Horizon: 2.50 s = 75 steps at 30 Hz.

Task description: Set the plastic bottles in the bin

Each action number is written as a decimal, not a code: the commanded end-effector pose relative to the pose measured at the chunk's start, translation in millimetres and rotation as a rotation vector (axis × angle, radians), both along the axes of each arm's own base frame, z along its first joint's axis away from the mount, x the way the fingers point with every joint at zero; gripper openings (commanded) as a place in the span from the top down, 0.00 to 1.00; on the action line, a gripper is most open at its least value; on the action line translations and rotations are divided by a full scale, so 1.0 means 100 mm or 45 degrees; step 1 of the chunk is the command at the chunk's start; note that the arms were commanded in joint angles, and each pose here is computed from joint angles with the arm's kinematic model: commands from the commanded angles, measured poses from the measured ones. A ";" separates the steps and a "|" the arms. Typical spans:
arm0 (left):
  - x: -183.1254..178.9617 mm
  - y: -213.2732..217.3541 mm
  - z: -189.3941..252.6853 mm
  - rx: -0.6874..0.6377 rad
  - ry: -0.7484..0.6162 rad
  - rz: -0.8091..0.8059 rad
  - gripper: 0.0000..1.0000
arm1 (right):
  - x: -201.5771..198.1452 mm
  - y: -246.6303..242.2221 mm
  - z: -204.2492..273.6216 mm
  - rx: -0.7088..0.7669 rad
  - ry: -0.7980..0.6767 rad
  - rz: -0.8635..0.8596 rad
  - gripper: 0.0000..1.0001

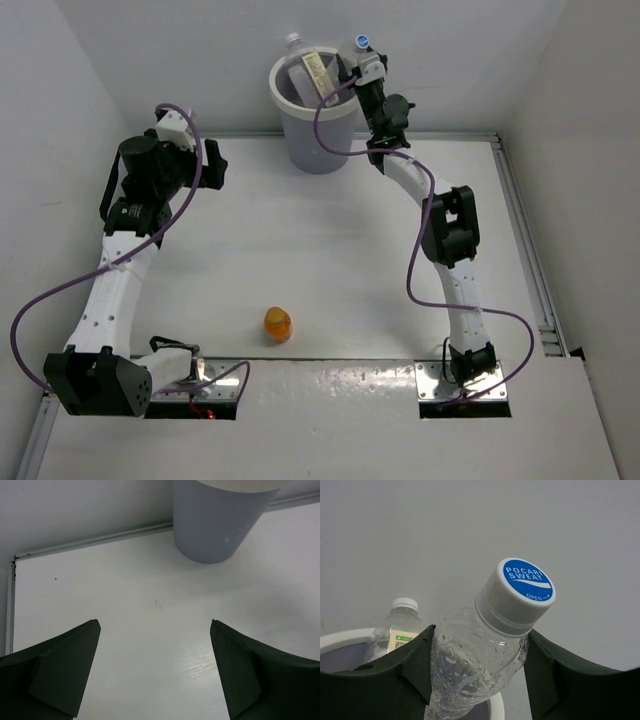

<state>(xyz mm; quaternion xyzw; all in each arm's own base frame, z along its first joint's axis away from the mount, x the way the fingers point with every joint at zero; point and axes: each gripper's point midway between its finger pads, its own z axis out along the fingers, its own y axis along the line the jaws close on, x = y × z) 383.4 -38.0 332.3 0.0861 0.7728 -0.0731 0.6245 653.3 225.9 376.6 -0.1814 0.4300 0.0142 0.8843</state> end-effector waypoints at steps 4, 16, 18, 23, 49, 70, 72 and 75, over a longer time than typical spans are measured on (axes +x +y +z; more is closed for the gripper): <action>-0.09 -0.06 -0.06 0.019 0.031 -0.075 0.01 | 0.00 0.42 -0.22 -0.243 -0.056 0.054 0.77; -0.21 -0.08 -0.11 0.016 0.053 -0.087 0.01 | 0.07 0.36 -0.24 -0.307 0.044 -0.014 0.60; -0.23 -0.10 -0.14 0.012 0.066 -0.100 0.01 | 0.11 0.35 -0.31 -0.308 0.054 -0.034 0.57; -0.25 -0.13 -0.16 0.025 0.095 -0.134 0.01 | 0.12 0.34 -0.31 -0.314 0.073 -0.040 0.48; -2.22 -1.08 -1.30 0.521 0.243 -1.698 0.04 | -1.78 -0.53 0.99 0.291 0.627 0.446 0.00; -2.46 -1.52 -2.11 0.855 0.244 -1.940 0.12 | -2.98 -1.20 -0.52 0.301 1.204 0.258 0.00; -2.44 -1.54 -2.13 0.863 0.237 -1.929 0.14 | -2.99 -1.21 -0.51 0.301 1.204 0.260 0.00; -2.41 -1.57 -2.15 0.871 0.243 -1.926 0.17 | -2.98 -1.22 -0.56 0.302 1.221 0.258 0.00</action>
